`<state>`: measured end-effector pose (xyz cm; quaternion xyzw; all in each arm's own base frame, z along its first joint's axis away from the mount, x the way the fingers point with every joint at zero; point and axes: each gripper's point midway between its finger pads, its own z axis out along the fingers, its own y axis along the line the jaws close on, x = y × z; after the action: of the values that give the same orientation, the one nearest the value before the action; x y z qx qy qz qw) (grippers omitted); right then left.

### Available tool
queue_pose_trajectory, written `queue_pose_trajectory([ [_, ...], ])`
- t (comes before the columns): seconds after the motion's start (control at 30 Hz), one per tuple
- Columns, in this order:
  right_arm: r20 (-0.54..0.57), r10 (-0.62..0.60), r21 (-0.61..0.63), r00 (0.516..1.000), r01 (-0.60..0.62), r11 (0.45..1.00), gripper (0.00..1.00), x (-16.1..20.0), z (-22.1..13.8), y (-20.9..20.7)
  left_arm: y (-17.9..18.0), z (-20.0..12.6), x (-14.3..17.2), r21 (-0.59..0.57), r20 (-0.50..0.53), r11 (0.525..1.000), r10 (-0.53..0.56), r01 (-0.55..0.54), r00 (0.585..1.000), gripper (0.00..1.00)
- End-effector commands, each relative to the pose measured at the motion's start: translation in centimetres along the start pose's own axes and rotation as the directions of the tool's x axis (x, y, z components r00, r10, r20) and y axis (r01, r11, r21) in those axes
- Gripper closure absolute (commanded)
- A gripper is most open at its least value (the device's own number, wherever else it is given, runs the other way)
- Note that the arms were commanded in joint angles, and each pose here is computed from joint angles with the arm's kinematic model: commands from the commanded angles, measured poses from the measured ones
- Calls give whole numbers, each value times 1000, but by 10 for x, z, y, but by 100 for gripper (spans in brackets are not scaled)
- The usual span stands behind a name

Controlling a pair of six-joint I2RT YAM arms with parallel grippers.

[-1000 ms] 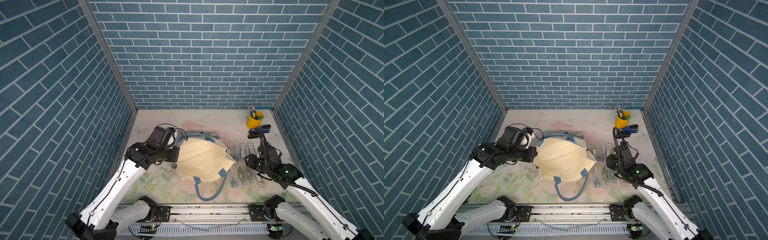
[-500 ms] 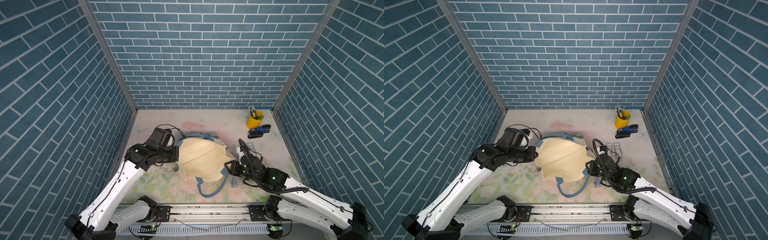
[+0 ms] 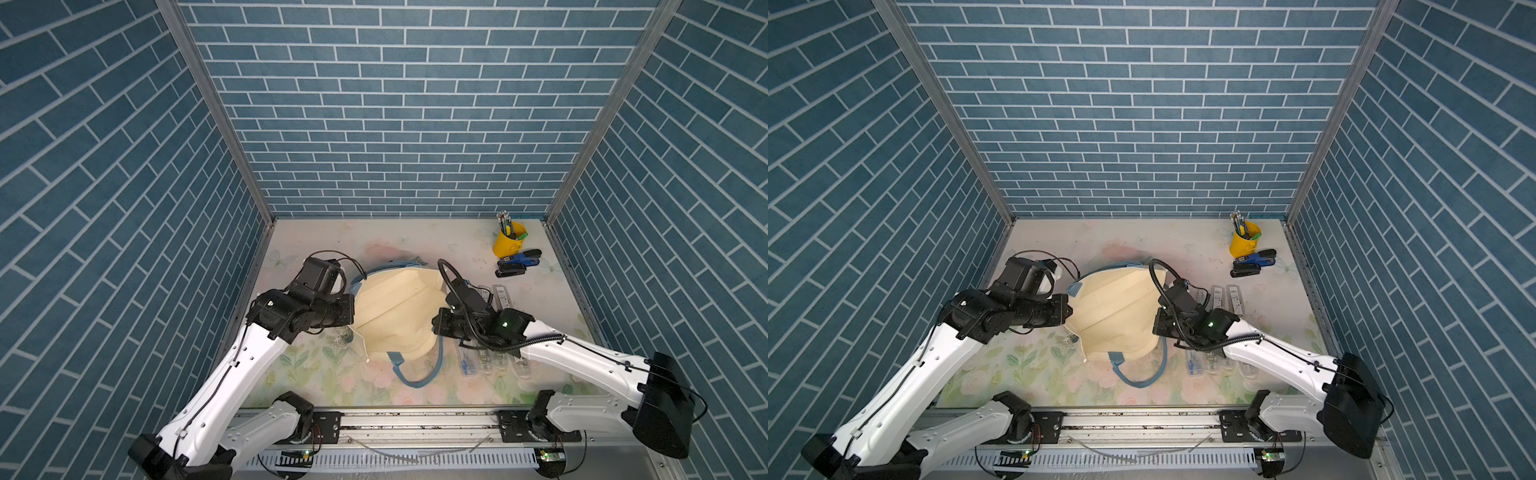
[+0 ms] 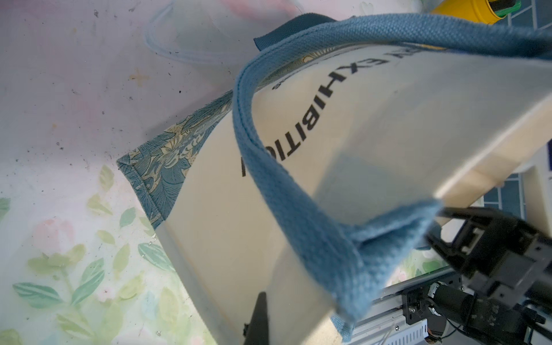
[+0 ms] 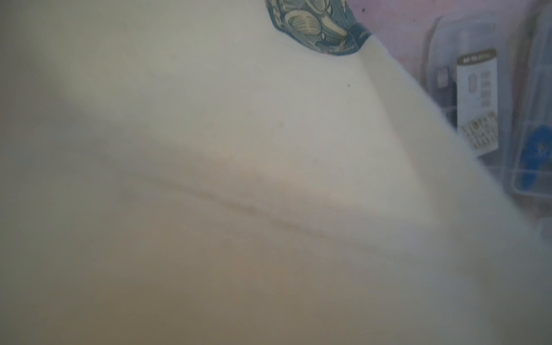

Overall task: Take out the compass set from the canvas bag
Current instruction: Place the canvas bag at the center of the board.

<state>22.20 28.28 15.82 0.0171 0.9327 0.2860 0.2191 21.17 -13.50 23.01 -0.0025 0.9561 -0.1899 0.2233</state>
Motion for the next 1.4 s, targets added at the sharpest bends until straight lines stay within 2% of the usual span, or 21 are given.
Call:
queue_pose_trajectory([
  [0.0,4,-45,-27,999,45,999,94,-37,-8,23,-2,-9,11,25,-45,1000,8,-7,999,100],
  [0.13,-49,-76,-7,996,76,997,92,-69,-3,36,-19,-4,16,124,-77,992,-31,40,997,99],
  [0.23,-112,-43,6,993,44,999,91,-88,5,38,-29,-4,17,176,-98,983,-43,60,994,90],
  [0.27,-125,-37,9,991,38,999,90,-94,8,39,-32,-5,16,190,-99,980,-44,63,994,82],
  [0.33,-142,-36,4,989,37,999,91,-103,15,42,-32,-11,14,186,-87,982,-22,38,996,57],
  [0.4,-152,-43,3,987,44,999,91,-110,21,44,-17,-21,6,88,-43,995,45,-41,998,34],
  [0.5,-172,-64,-1,983,65,998,91,-118,26,48,5,-48,-35,-134,79,975,188,-176,979,22],
  [0.57,-180,-80,-2,980,81,997,91,-123,26,51,3,-54,-64,-191,161,958,247,-216,955,16],
  [0.67,-197,-94,6,976,97,995,91,-128,28,52,-15,-45,-96,-177,249,943,321,-283,914,10],
  [0.73,-202,-102,6,974,105,994,91,-129,30,53,-23,-34,-106,-173,244,924,376,-341,894,9],
  [0.83,-194,-109,0,975,111,994,91,-132,34,53,-14,-13,-118,-249,213,888,440,-387,872,8],
  [0.93,-186,-115,-15,976,114,993,91,-134,40,55,6,1,-135,-382,171,834,487,-398,857,8],
  [1.0,-195,-124,-19,973,122,992,91,-133,43,55,10,-1,-153,-394,203,841,473,-371,857,8],
  [1.13,-208,-135,-19,969,134,991,91,-132,50,53,-6,-16,-191,-339,340,870,468,-358,816,5],
  [1.2,-209,-139,-20,968,138,990,90,-132,52,54,-16,-9,-209,-286,373,877,473,-386,798,3],
  [1.3,-205,-144,-24,968,143,990,89,-134,55,54,-22,16,-230,-110,372,920,388,-376,843,3],
  [1.37,-200,-148,-34,969,144,989,87,-136,56,55,-29,35,-232,-26,348,927,360,-375,866,3],
])
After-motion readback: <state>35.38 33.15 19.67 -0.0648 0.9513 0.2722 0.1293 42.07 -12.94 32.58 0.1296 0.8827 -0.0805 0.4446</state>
